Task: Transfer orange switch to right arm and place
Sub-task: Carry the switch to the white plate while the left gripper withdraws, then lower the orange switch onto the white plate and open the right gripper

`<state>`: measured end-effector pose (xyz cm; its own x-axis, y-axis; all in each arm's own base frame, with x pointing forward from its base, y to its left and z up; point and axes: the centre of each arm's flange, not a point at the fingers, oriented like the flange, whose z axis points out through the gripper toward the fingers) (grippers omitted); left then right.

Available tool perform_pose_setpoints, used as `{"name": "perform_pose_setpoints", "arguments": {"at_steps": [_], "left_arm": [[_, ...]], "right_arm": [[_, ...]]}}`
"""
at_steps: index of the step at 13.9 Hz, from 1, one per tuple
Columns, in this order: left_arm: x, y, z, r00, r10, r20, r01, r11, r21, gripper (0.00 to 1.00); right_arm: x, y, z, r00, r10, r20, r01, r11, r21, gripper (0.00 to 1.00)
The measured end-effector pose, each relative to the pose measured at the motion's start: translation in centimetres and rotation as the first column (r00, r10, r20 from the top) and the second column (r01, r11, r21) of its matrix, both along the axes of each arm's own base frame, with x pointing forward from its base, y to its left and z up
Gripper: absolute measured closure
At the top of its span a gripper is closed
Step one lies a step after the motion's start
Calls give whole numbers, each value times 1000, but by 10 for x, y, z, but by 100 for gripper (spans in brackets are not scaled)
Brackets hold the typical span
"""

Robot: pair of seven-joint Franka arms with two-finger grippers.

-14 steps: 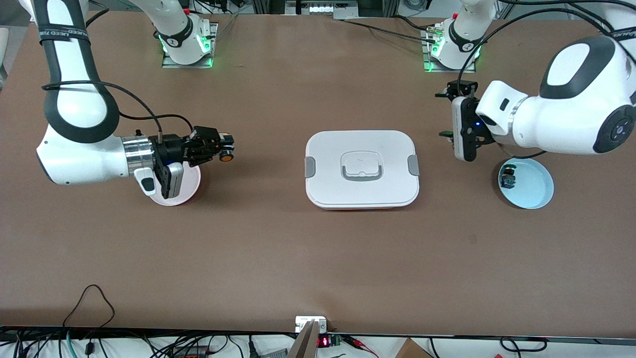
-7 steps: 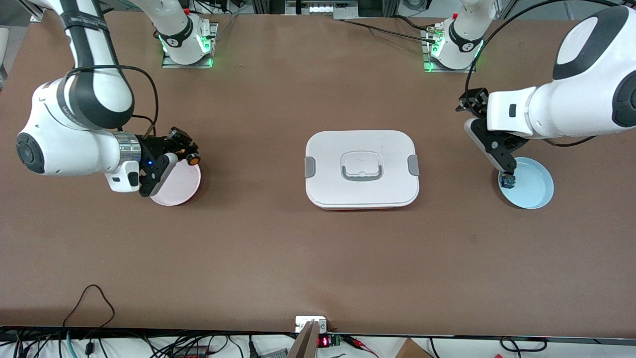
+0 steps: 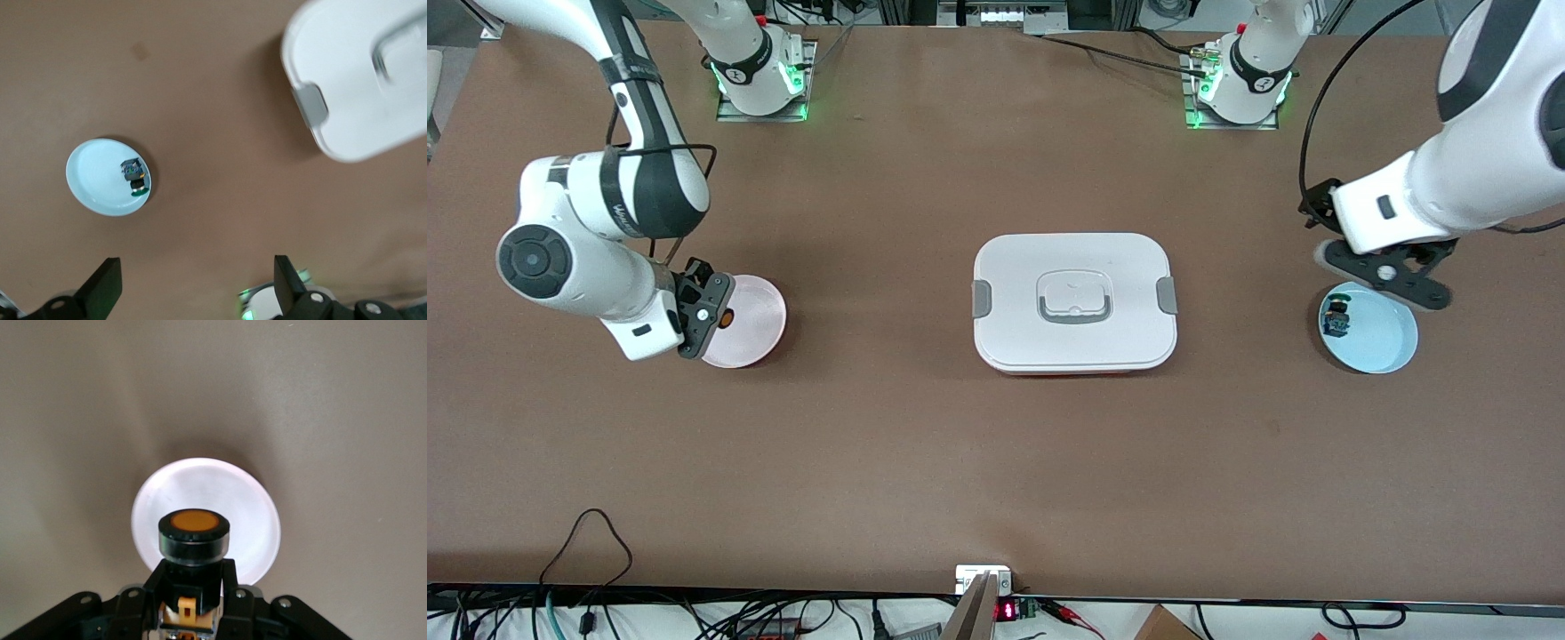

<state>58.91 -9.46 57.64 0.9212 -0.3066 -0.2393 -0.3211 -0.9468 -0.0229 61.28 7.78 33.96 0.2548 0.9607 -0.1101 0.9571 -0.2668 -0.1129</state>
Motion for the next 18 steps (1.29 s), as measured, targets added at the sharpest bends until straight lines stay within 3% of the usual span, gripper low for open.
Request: {"name": "perform_pose_setpoints", "arguments": {"at_steps": [3,6,11,18], "left_arm": [[1,28,17,961,250,118,-251,968,-4,0],[-7,52,28,913,324,247,-324,945,-38,0],[-41,61,39,899,348,267,-350,936,-39,0],[-44,67,33,898,357,257,-360,932,-36,0]], "right_arm": [[-8,-1,-32,978,201,56,-202,979,14,65],[-19,-14,-59,948,307,86,-310,950,21,65],[-33,-32,-91,932,350,94,-354,935,19,65],[-54,-31,-128,921,381,78,-383,924,13,65]]}}
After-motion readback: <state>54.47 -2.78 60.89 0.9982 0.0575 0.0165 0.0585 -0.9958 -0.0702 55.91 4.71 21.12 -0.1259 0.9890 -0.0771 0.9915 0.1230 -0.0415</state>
